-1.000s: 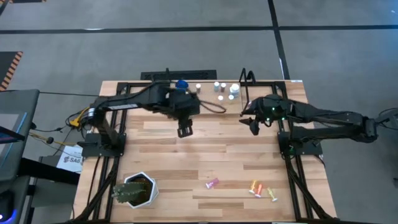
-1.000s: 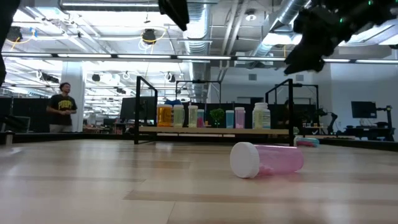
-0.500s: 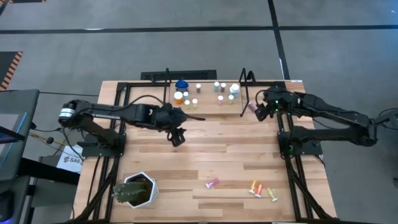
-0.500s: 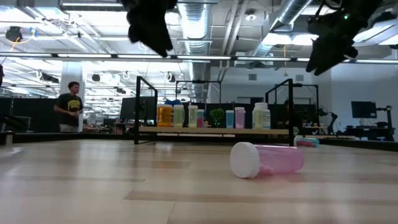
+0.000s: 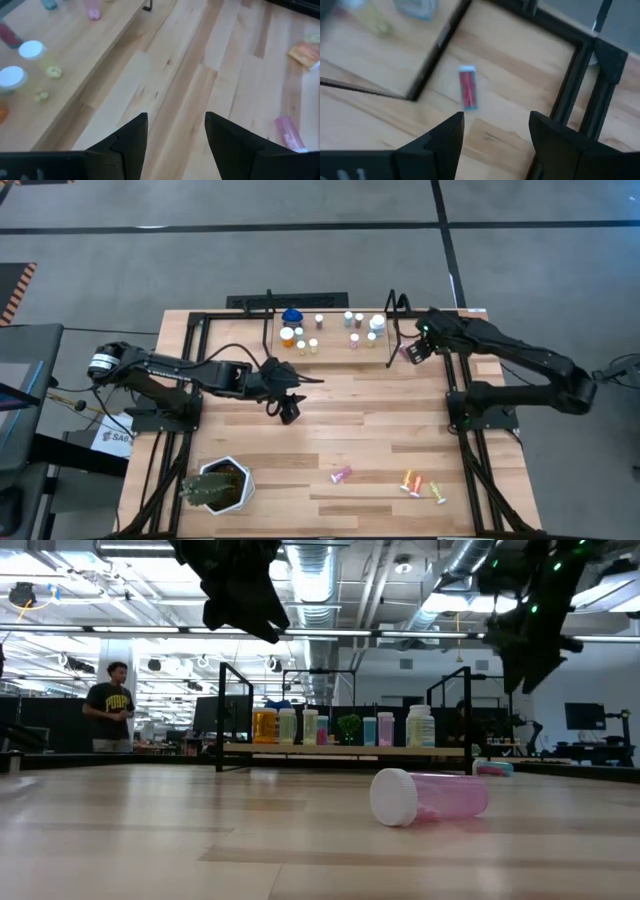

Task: Pick and place medicine bottles onto shelf by color
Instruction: Put the blue pill bottle on the shelf

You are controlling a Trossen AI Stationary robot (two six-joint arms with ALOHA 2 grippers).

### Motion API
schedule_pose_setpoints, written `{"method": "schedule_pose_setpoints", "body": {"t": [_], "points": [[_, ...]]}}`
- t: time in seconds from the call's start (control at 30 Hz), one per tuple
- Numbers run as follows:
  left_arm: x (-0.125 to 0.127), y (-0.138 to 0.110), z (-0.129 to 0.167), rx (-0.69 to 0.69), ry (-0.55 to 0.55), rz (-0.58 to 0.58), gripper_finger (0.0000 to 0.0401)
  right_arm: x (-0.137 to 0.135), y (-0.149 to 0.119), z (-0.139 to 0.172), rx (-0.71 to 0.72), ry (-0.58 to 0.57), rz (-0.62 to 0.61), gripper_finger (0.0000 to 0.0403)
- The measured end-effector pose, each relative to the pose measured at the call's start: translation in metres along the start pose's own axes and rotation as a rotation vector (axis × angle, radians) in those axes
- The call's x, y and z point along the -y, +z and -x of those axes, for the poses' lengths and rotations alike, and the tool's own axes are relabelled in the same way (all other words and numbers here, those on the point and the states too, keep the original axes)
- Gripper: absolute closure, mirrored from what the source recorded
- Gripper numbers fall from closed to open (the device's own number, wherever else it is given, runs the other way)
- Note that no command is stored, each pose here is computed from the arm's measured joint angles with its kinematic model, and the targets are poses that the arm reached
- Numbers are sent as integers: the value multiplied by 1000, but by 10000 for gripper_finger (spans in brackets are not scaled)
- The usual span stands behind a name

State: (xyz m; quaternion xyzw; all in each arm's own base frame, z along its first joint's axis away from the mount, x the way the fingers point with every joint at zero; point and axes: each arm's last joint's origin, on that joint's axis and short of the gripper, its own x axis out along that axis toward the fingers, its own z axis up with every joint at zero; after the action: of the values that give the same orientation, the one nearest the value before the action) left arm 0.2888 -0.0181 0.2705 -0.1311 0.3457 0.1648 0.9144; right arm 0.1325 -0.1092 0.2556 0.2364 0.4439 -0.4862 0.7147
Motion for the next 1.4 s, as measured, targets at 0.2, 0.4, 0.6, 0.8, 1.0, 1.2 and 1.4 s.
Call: {"method": "schedule_pose_setpoints", "body": {"t": [0.2, 0.4, 0.6, 0.8, 1.0, 1.2, 1.4], "points": [[6, -3, 2, -1, -19, -16, 218, 6, 8, -24, -114, -21, 58, 159], [9, -4, 3, 8, -6, -24, 218, 19, 15, -38, -172, 5, -97, 159], [8, -4, 2, 1, -3, -26, 218, 23, 23, -53, -205, 61, -170, 159], [7, -8, 2, -36, 16, -34, 218, 28, 24, -74, -289, 30, -233, 159], [5, -11, 2, -58, 37, -44, 218, 29, 26, -92, -335, 16, -217, 159], [4, -12, 3, -69, 51, -48, 218, 22, 28, -108, -345, 27, -160, 159], [4, -12, 3, -69, 51, -40, 218, 11, 29, -121, -369, 97, -168, 159]]}}
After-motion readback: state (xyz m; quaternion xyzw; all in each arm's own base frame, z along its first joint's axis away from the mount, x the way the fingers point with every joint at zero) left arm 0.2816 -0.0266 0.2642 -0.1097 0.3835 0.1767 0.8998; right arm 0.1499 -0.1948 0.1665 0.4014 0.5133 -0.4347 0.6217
